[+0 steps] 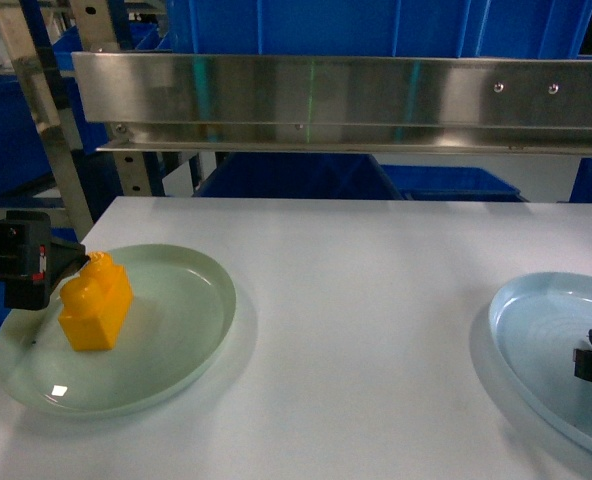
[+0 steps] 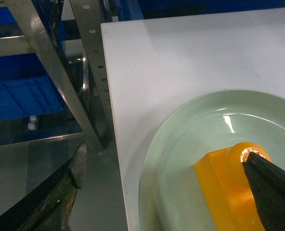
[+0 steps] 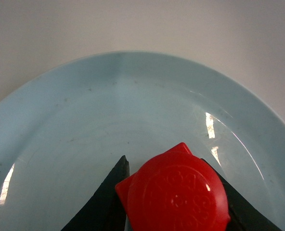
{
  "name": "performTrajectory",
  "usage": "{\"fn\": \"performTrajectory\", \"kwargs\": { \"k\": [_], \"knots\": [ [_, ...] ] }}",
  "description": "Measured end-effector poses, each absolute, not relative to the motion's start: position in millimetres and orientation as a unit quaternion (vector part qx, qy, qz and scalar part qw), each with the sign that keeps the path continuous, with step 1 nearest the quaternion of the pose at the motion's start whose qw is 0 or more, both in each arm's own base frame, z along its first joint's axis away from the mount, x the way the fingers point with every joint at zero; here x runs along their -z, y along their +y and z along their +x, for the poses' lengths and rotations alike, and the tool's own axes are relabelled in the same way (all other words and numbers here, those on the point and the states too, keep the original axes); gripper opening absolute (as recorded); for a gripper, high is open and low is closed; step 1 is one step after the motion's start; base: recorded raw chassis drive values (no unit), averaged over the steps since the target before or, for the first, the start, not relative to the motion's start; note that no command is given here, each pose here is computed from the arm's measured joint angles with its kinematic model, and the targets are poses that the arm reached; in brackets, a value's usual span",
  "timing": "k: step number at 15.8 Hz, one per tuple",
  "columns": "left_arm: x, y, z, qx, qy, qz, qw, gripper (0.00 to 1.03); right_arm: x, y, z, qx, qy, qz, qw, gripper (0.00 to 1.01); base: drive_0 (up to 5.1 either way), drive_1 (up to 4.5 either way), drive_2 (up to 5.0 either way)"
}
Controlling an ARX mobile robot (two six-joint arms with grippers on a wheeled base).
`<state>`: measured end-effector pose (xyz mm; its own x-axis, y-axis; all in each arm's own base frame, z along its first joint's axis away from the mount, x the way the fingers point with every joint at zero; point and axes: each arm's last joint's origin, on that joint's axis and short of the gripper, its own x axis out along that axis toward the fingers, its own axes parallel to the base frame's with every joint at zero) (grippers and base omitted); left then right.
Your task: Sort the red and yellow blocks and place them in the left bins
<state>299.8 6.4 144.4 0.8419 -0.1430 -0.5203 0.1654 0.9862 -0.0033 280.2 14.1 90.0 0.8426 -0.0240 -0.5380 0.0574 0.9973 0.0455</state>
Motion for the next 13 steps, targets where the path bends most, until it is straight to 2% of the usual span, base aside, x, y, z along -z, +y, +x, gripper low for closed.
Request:
{"fn": "performTrajectory", "kwargs": {
  "k": [2,3,5,9,11,13],
  "knots": [
    [-144,6,299,0.08,0.266,0.021,0.96,0.98,-100,13,271,0.022,0.265,0.018,0.964,0.35,0.0,0.0,0.0],
    [-143,9,298,0.075,0.265,0.021,0.961,0.98,-132,10,253,0.015,0.217,0.011,0.976,0.35,0.0,0.0,0.0],
    [-142,12,297,0.071,0.264,0.019,0.962,0.98,-156,-3,222,0.013,0.195,0.017,0.981,0.35,0.0,0.0,0.0],
    [-141,13,296,0.068,0.261,0.019,0.963,0.98,-199,-16,181,-0.001,0.132,0.027,0.991,0.34,0.0,0.0,0.0],
    [-141,13,296,0.065,0.26,0.02,0.963,0.98,-212,-16,164,-0.011,0.107,0.027,0.994,0.34,0.0,0.0,0.0],
    [-141,11,296,0.064,0.26,0.021,0.963,0.98,-212,-15,161,-0.013,0.097,0.02,0.995,0.34,0.0,0.0,0.0]
  ]
}}
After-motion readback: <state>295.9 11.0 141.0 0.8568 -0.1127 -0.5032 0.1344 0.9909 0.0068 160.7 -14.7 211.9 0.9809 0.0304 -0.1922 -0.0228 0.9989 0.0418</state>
